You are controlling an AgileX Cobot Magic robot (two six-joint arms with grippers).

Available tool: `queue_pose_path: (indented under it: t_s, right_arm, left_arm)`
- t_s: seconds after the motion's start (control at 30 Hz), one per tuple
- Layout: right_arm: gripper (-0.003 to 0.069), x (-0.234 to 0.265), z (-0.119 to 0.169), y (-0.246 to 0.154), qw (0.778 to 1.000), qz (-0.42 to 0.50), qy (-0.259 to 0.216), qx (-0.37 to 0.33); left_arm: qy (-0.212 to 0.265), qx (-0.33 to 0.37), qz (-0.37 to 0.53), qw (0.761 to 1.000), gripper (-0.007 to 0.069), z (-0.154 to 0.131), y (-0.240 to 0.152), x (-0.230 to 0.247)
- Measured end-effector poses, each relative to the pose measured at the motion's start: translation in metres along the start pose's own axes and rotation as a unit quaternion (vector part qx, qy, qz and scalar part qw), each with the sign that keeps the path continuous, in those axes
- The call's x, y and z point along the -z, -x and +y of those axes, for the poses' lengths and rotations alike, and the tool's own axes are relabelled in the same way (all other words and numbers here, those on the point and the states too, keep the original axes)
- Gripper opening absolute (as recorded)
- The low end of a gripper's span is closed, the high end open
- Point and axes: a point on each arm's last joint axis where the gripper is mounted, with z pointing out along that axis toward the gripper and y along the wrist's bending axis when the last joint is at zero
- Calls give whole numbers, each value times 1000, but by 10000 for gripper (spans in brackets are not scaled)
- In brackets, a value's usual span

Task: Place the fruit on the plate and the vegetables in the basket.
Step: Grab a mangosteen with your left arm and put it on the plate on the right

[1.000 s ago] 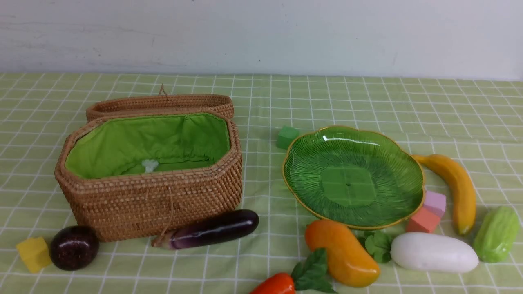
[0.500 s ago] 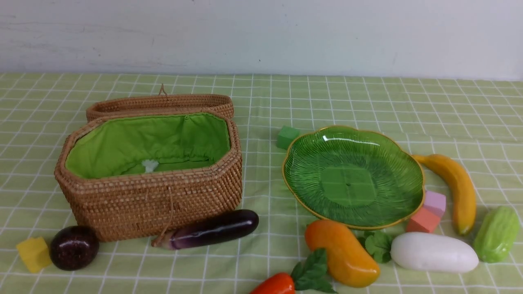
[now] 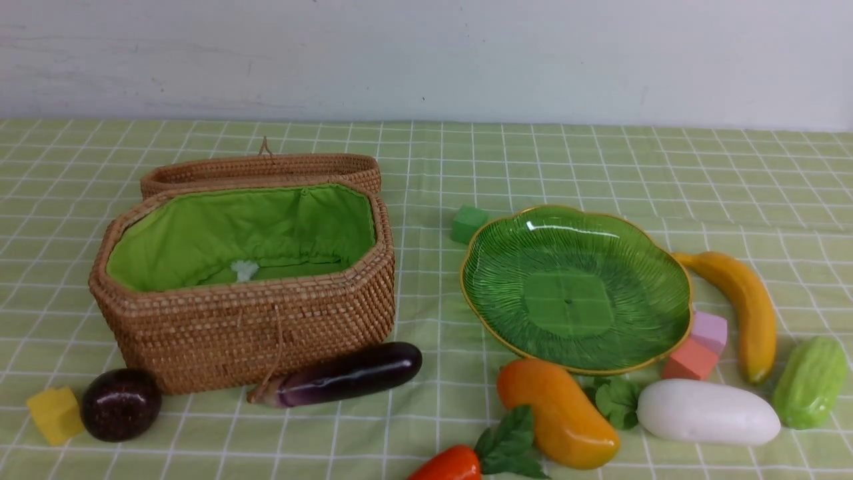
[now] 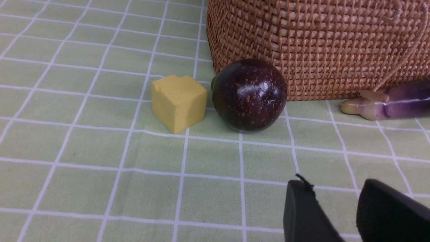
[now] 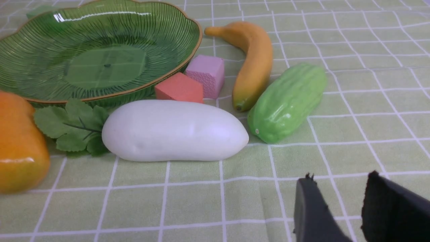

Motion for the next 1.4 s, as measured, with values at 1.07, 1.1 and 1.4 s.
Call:
queue_pose_path:
  t_s: [1.07, 1.1, 1.4]
  right_arm:
    - [241, 0, 0, 0, 1000, 0, 0, 0]
    - [241, 0, 0, 0, 1000, 0, 0, 0]
    - [241, 0, 0, 0, 1000, 0, 0, 0]
  left_arm:
    - [-91, 26, -223, 970, 239, -13, 40, 10]
    - [-85, 29, -246, 965, 239, -13, 43, 12]
    - [-144, 99, -427, 887, 239, -22, 107, 60]
